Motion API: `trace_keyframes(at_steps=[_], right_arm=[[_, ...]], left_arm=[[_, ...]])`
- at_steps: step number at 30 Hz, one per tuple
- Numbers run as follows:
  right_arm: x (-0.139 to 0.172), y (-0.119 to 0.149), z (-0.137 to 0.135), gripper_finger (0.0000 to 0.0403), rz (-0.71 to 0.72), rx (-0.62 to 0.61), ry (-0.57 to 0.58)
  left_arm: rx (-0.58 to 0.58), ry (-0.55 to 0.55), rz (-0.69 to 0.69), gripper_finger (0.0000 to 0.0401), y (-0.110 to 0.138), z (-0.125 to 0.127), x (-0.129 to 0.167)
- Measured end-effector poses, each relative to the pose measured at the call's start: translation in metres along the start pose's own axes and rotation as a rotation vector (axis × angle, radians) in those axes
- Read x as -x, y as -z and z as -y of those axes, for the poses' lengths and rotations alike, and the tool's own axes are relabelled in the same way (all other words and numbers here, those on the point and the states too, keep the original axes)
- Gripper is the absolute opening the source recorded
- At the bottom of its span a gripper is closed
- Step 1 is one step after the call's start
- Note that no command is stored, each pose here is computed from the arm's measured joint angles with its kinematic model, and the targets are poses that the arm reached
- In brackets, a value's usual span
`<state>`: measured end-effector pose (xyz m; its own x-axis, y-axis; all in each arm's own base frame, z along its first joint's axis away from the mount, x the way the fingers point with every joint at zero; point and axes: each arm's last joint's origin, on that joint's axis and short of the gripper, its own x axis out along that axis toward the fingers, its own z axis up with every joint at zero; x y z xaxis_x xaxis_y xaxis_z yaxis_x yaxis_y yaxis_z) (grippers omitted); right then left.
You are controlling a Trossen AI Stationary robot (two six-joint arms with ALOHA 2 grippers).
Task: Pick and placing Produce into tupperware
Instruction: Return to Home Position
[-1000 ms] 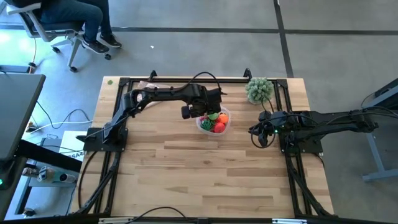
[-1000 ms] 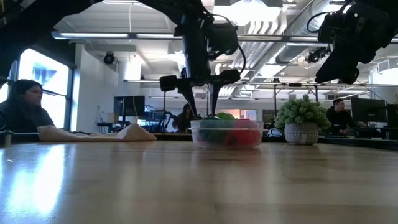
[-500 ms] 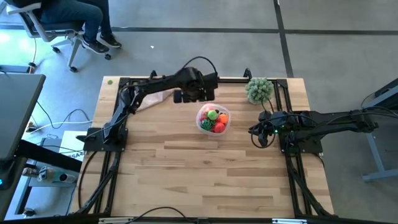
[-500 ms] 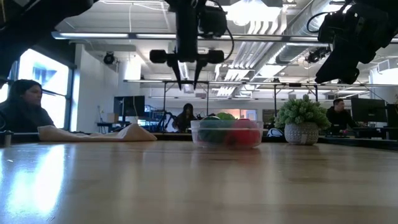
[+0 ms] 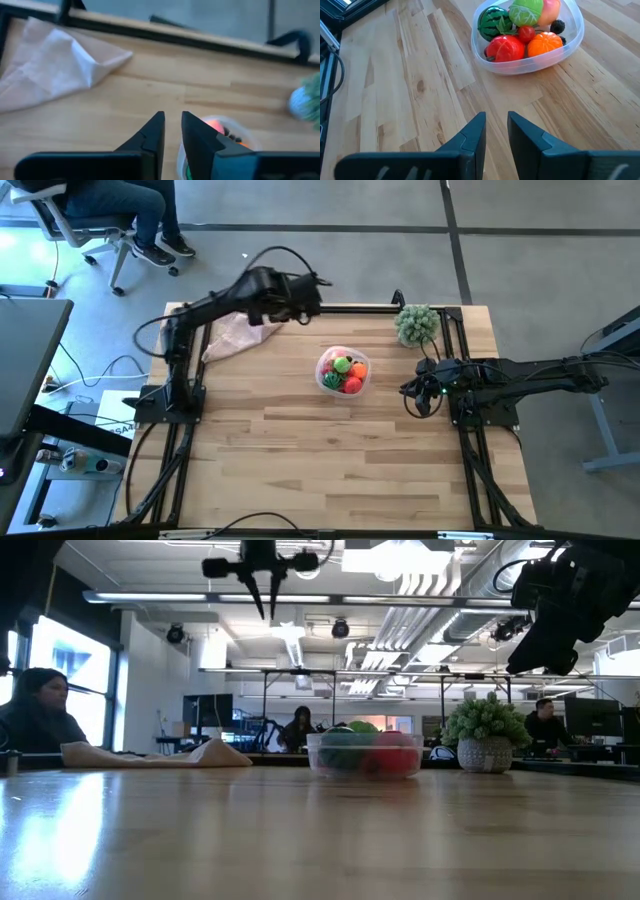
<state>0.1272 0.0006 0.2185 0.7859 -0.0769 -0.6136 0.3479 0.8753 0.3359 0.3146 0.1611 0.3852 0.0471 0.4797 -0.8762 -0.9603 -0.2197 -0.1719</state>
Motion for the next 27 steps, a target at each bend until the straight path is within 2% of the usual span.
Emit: trace_keyframes(at_steps=[6,12,16,22,27], right_arm=[[0.000,0.000,0.000,0.0071,0.000,0.000,0.000],[0.000,0.000,0.000,0.0071,-0.001,0.000,0.000],[0.000,0.000,0.000,0.0071,0.000,0.000,0.000],[0.000,0.000,0.000,0.0071,0.000,0.000,0.000],[0.000,0.000,0.000,0.0071,-0.001,0.000,0.000]], left_arm=[[0.072,0.051,0.084,0.0035,-0.011,-0.029,0.034],[0.079,0.066,0.099,0.0028,-0.008,-0.056,0.040],[0.028,0.059,0.040,0.0030,-0.003,-0.057,0.033],[0.173,0.111,-0.017,0.0030,0.000,-0.045,0.024],[0.196,0.189,-0.036,0.0030,0.000,-0.033,0.022]])
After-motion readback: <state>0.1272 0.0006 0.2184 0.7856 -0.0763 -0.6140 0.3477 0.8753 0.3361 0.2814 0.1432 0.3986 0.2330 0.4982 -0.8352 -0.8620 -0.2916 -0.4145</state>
